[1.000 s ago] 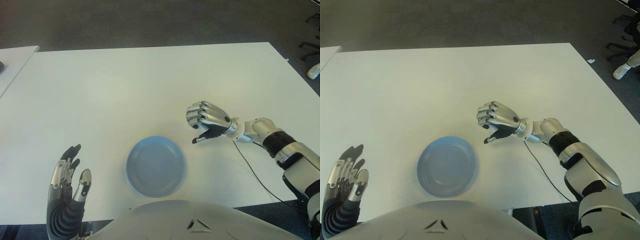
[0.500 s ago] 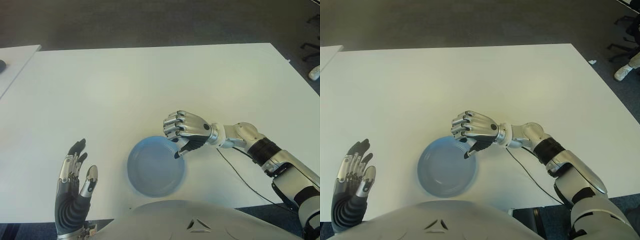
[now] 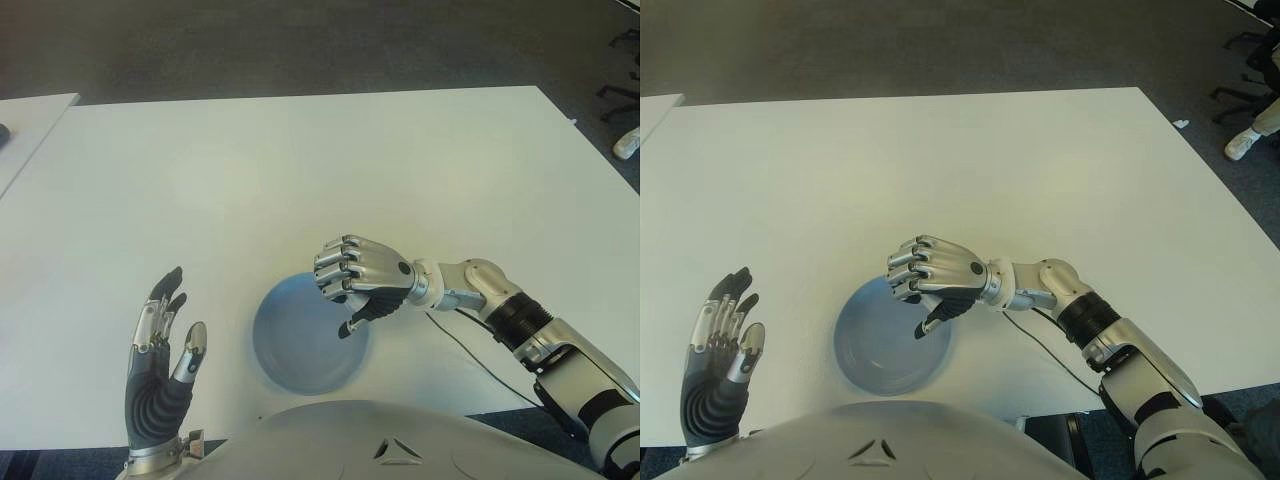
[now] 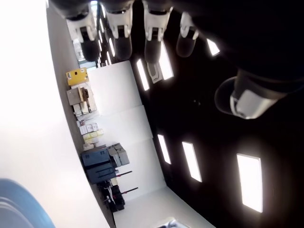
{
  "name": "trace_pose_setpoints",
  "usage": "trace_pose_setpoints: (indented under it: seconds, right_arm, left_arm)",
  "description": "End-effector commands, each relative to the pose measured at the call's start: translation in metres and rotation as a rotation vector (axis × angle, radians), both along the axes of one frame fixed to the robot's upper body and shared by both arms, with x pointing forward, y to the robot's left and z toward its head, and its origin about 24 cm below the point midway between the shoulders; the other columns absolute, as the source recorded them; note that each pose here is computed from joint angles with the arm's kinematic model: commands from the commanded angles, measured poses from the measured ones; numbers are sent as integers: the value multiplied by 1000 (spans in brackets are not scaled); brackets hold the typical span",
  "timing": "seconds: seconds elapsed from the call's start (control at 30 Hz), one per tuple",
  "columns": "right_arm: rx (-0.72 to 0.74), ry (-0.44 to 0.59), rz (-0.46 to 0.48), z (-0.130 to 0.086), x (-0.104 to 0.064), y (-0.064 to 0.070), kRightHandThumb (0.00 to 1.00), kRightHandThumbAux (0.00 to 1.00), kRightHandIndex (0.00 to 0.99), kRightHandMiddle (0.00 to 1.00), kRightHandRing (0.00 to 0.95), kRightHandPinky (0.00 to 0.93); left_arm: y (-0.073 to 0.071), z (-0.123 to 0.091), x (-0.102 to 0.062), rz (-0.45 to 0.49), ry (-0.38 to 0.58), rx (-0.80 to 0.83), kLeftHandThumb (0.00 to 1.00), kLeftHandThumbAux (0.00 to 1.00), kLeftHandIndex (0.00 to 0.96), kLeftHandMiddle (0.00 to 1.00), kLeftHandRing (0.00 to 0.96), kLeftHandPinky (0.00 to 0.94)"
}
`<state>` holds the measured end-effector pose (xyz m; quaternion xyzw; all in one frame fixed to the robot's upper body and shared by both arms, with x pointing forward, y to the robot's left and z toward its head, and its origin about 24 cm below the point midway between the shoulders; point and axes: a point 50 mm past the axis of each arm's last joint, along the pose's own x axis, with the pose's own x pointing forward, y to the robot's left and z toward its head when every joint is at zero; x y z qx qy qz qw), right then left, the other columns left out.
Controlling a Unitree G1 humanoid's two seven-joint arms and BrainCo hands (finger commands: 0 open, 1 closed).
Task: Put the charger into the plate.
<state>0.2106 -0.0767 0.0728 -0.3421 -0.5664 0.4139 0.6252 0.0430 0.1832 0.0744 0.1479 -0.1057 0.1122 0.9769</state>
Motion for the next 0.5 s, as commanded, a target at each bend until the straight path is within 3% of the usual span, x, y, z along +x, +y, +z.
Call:
trace_pose_setpoints:
  seconds: [0.03, 0.23, 0.5]
  right_arm:
    - [11, 8, 34, 2, -5, 11, 428, 763, 854, 926, 919, 918]
    - [-11, 24, 83, 3, -10, 19, 458, 755, 775, 918, 914, 910]
    - [-79, 25, 153, 1, -14, 25, 469, 755, 825, 921, 913, 906]
  left_arm:
    - [-2, -5, 1, -19, 21, 17, 400, 434, 69, 88, 72, 91]
    - [-4, -8, 3, -4, 25, 3, 429, 407, 71, 83, 64, 90]
    - [-9, -12, 6, -18, 19, -5, 458, 372, 73, 77, 56, 83]
